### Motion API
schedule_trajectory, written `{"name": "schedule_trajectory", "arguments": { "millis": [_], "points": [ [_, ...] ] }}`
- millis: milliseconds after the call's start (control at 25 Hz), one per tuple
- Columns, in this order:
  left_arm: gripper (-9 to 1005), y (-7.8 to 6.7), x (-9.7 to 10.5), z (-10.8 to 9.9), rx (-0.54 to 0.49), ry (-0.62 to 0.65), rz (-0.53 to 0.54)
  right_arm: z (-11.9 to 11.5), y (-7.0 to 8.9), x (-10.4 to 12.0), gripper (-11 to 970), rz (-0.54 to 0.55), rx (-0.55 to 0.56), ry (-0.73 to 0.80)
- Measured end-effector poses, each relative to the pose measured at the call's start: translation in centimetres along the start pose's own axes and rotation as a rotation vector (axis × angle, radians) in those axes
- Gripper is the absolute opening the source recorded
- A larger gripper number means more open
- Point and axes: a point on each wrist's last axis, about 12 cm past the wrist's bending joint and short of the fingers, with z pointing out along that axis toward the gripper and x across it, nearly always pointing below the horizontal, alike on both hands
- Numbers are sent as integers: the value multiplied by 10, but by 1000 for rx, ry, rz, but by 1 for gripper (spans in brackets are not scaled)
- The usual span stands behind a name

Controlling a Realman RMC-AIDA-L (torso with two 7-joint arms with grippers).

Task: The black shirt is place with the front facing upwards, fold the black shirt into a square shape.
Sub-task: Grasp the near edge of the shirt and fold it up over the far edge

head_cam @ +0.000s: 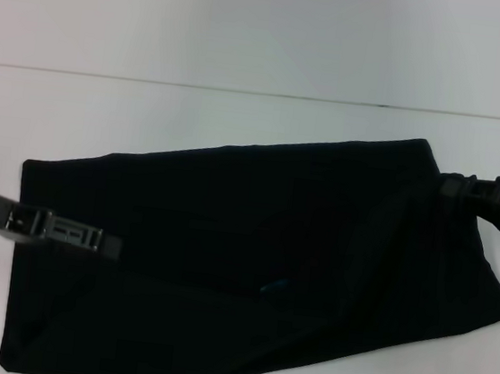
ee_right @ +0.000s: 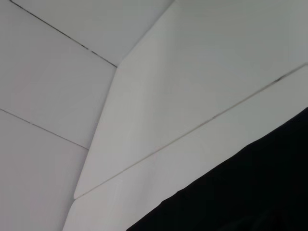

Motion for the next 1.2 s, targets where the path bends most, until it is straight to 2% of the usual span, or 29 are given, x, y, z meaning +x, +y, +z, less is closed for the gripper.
{"name": "schedule_trajectory", "arguments": {
  "millis": [160,640,1200],
  "points": [
    [937,3,4,9,-20,45,-52,-1,-1,2,117,0,0,2],
    [921,15,11,21,-126,57,-123,-3,-3,6,127,-12,4,14],
    [885,2,1,37,-61,96,-113,-4,-3,5,138,-17,5,11]
  ]
}}
